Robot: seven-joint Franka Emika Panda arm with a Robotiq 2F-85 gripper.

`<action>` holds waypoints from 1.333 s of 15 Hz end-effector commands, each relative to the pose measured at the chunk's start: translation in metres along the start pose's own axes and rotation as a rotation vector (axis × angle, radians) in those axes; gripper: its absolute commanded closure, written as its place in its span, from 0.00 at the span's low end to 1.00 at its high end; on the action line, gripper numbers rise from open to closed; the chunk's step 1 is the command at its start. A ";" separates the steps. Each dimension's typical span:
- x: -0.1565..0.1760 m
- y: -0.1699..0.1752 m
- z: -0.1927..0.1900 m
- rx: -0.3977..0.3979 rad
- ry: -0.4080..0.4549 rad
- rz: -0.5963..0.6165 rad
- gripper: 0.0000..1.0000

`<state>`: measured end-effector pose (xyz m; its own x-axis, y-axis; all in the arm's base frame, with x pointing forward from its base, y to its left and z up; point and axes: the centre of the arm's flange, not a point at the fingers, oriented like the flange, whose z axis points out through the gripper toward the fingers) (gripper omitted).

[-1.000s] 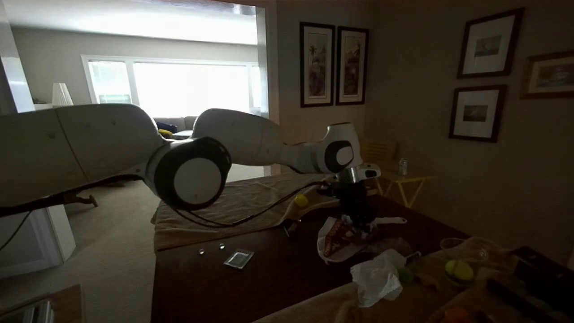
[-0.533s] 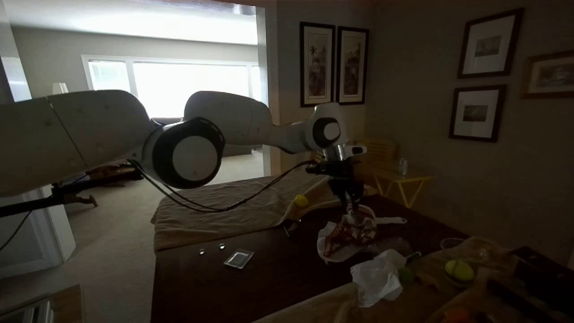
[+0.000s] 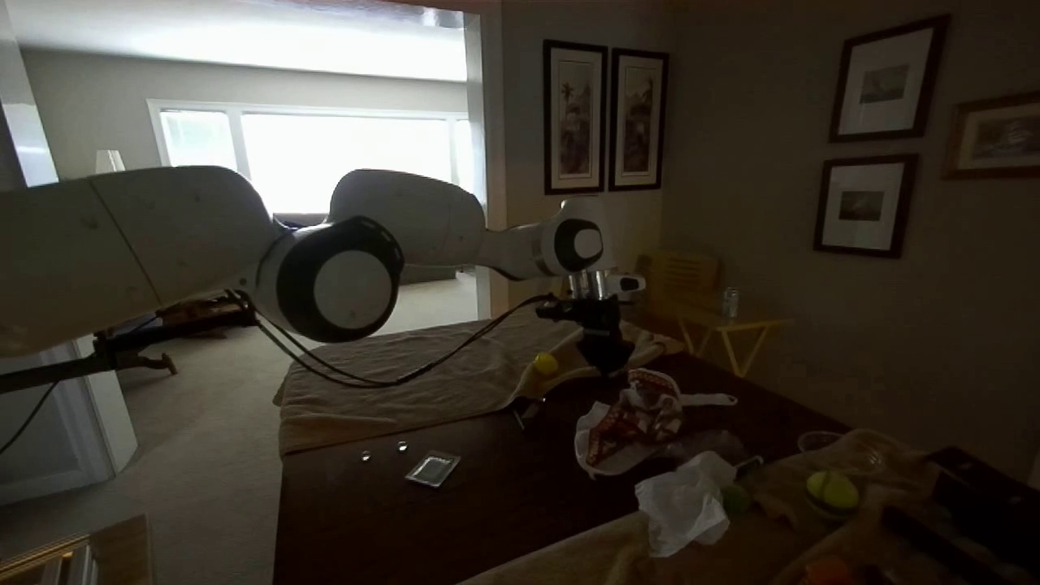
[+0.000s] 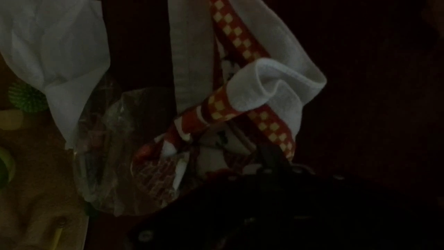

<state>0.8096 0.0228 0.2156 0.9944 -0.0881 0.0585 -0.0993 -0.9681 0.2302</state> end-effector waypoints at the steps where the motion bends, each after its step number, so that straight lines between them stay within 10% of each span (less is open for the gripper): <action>1: 0.042 -0.006 0.018 0.007 -0.053 0.000 1.00; 14: 0.010 0.019 0.121 0.030 -0.259 0.217 1.00; 20: 0.013 0.027 0.051 -0.028 -0.103 0.230 1.00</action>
<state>0.7872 -0.0260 0.1384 0.9424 -0.3275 -0.0678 -0.3040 -0.9234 0.2344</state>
